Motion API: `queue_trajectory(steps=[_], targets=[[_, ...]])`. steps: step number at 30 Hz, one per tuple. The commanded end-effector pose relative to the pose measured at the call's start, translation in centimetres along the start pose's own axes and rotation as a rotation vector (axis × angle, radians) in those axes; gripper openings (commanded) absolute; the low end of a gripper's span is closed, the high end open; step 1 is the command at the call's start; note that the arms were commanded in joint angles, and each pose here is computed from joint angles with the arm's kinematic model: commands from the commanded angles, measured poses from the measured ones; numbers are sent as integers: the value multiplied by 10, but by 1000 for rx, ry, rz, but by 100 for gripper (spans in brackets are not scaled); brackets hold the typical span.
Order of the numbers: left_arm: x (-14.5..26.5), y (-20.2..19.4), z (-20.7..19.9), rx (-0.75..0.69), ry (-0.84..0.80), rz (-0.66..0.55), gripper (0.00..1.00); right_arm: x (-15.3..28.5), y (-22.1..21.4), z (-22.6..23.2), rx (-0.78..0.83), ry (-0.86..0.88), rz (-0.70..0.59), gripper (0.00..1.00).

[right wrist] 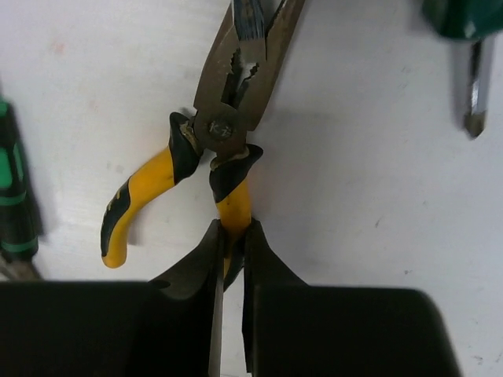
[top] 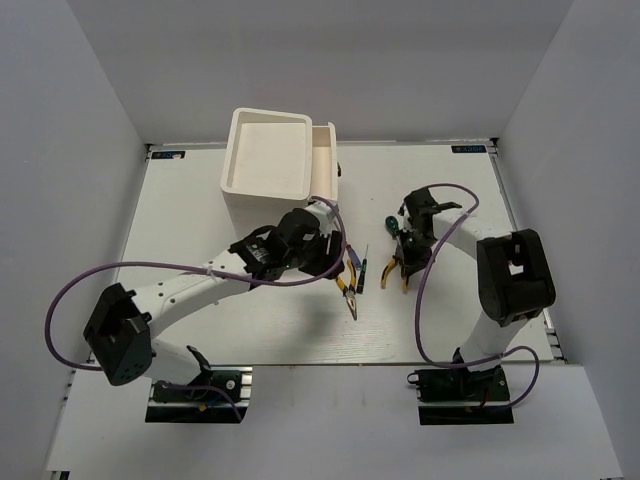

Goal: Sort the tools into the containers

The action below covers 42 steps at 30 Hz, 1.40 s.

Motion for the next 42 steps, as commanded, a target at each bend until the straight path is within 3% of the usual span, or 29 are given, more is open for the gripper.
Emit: queue_trajectory(steps=[1,3,6,15,20,21,24,32,42], targets=[[-12,-6,-5,31,1,-20,71,30,-3,7,66,109,-63,0],[-15,-12,0,47,10,-10,81,64,5,9,169,135,-170,0],[-18,-21,5,71,1,-4,84,103,16,6,283,90,-312,0],[-48,-44,15,138,66,87,83,175,85,9,467,-7,-722,0],[-56,-51,14,155,60,119,82,177,144,24,492,63,-785,0],[-56,-51,14,155,60,119,82,202,160,35,514,62,-871,0],[-55,-54,17,165,70,112,82,220,188,54,547,56,-953,0],[-47,-58,17,167,66,103,82,236,236,88,498,-81,-1009,0],[-36,-64,22,161,69,88,82,222,233,107,356,-212,-990,0]])
Point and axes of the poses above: each gripper's point midway between its finger pads, its own x axis back along the fingers, its own z axis along the line the jaws close on, y = z × x, the point moved 9 cm from there along x, back along the fingers, and after that the axes turned 15 degrees about x, right-handed, at the moved point
